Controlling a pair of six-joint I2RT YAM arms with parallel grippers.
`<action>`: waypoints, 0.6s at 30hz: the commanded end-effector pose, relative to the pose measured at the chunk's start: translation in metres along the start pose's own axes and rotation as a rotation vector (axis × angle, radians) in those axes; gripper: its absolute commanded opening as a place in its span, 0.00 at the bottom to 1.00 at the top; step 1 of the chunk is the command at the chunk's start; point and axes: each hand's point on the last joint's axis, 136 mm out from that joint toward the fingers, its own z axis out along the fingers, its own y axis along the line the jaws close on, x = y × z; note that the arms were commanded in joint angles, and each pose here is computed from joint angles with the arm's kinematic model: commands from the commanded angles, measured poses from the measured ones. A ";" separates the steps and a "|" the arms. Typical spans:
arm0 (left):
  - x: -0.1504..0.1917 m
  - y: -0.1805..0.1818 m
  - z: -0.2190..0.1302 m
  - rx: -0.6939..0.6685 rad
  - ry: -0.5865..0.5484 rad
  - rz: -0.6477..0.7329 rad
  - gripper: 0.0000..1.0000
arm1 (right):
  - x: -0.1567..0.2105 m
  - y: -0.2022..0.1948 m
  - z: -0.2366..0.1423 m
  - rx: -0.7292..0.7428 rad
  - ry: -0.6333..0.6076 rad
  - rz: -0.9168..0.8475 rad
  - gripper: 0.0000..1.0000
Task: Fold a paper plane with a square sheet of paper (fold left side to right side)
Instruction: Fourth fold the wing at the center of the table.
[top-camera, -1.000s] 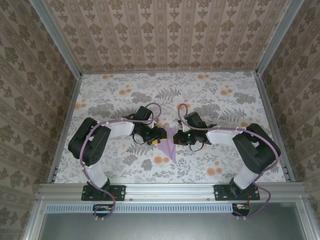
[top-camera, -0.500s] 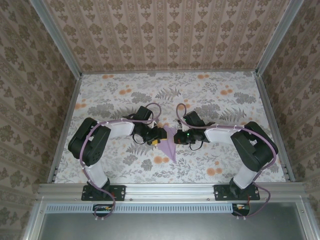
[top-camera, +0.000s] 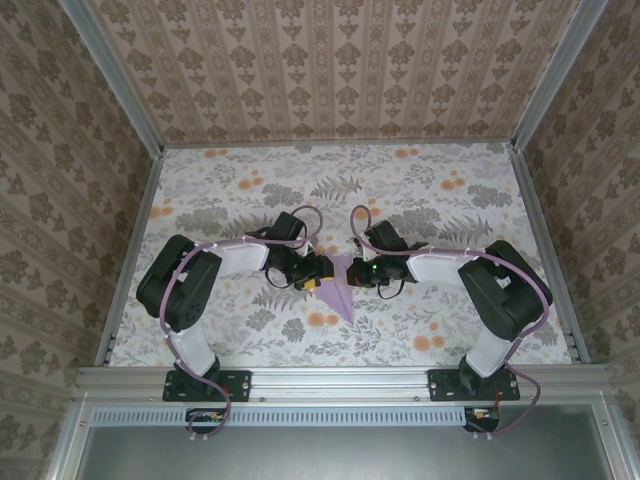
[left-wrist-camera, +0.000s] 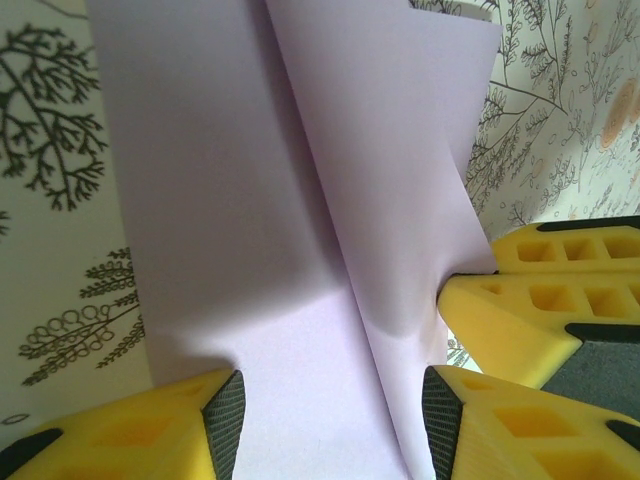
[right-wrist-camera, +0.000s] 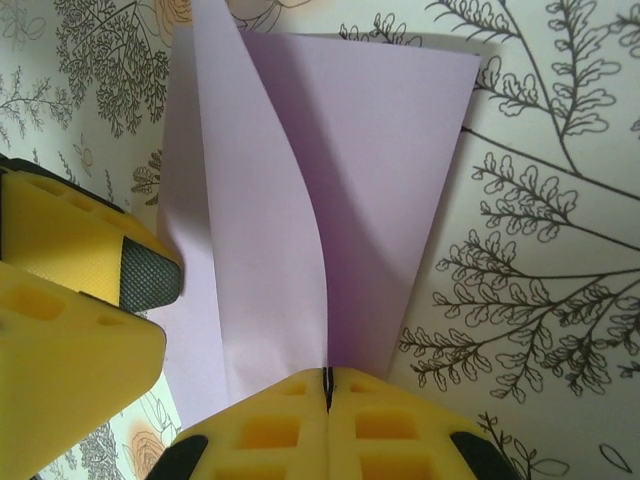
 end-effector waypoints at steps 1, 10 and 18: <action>0.015 0.038 0.020 -0.123 0.051 -0.029 0.54 | -0.002 -0.002 0.004 0.022 0.012 -0.021 0.03; 0.015 0.038 0.020 -0.123 0.054 -0.029 0.54 | 0.005 -0.006 0.009 0.039 0.041 -0.020 0.03; 0.015 0.038 0.020 -0.124 0.052 -0.030 0.54 | 0.016 -0.005 0.009 0.047 0.055 -0.022 0.04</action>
